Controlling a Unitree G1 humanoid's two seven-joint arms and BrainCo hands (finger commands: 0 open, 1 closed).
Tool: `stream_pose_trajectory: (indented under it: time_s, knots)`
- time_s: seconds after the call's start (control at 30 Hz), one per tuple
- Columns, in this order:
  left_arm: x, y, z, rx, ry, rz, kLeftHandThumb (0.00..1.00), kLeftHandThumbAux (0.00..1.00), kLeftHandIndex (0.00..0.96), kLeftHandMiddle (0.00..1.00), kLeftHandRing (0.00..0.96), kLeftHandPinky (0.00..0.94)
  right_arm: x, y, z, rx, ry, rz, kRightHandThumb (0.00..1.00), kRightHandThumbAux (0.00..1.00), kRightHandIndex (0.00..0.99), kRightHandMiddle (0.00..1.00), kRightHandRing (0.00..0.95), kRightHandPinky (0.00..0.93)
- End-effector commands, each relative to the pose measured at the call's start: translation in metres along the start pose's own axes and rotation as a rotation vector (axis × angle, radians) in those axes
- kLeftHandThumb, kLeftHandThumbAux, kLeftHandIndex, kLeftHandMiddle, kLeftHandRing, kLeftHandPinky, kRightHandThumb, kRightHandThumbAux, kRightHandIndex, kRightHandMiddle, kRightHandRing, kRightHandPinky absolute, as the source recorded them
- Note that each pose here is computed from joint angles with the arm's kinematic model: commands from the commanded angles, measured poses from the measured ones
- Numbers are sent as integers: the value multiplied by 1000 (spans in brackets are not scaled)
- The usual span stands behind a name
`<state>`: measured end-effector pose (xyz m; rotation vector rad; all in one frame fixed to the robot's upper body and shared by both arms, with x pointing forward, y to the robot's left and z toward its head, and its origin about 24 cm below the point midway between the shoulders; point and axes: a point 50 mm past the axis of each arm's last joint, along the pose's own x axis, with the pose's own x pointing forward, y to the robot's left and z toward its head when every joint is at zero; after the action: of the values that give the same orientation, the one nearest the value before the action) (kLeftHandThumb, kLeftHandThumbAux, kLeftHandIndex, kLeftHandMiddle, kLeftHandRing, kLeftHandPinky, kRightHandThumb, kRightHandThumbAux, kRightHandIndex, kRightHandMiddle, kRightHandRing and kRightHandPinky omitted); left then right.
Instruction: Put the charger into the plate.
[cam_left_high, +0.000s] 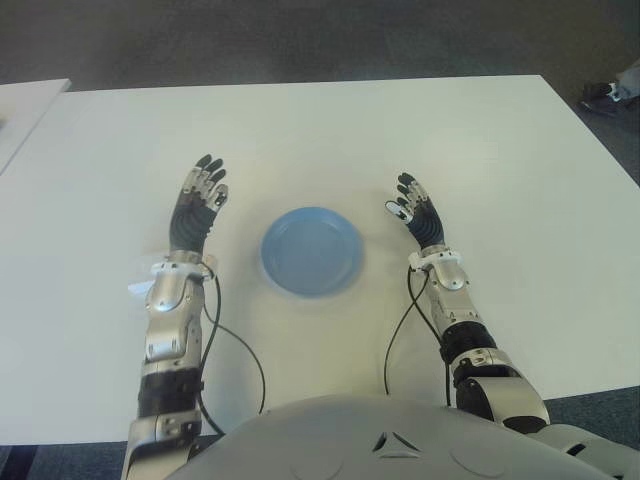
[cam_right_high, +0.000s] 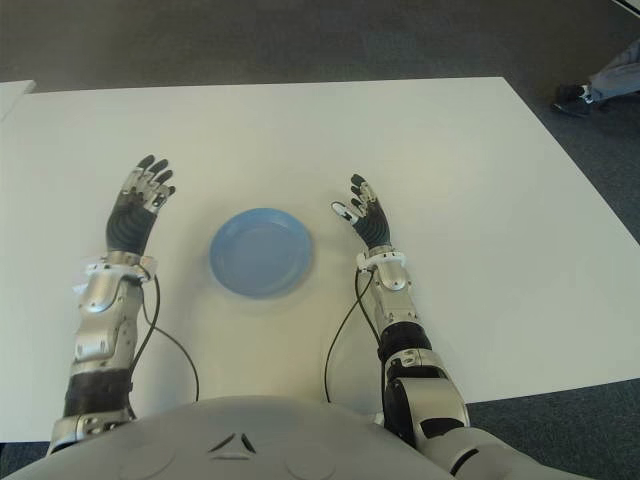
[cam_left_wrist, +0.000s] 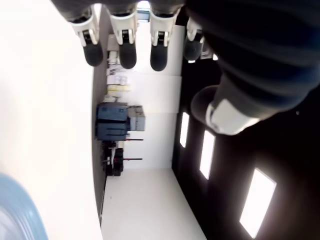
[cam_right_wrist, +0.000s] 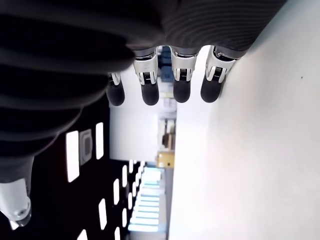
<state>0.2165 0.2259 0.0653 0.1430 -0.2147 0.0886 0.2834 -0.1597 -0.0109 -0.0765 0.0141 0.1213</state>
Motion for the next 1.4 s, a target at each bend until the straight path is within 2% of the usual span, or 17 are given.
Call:
stream_pose_trajectory:
  time_s: [0.03,0.13,0.2,0.4,0.53,0.67,0.9,1.1,1.4]
  knots:
    - [-7,16,21,240,-147,20,168,650,38,101,106,119,-12,2,-20,1,119,22,49,522,0,0,0,26]
    - [-8,22,24,310,-177,16,229,644,64,115,118,130,-11,3,-20,-2,121,26,48,513,0,0,0,26]
    - [-12,33,26,427,-157,13,251,626,81,126,124,127,-11,3,-20,1,123,27,50,513,0,0,0,28]
    - [-21,52,32,701,-113,-7,257,552,113,152,133,114,-10,4,-20,7,127,30,57,514,0,0,0,32]
    - [-30,57,44,899,-84,-68,261,495,116,160,137,114,-10,5,-20,9,129,33,60,514,0,0,0,33]
    - [-37,64,68,1091,13,-202,306,437,94,126,107,92,-10,5,-20,7,132,34,63,516,0,0,0,32]
    - [-35,78,81,1222,70,-245,377,361,28,38,38,57,-10,5,-19,5,133,36,62,519,0,0,0,31]
    - [-29,83,88,1350,31,-261,401,255,2,3,4,10,-9,6,-19,3,139,39,58,517,0,0,0,29]
    - [-30,84,94,1524,-21,-312,393,136,0,0,0,0,-8,6,-19,0,146,39,48,507,0,0,0,25]
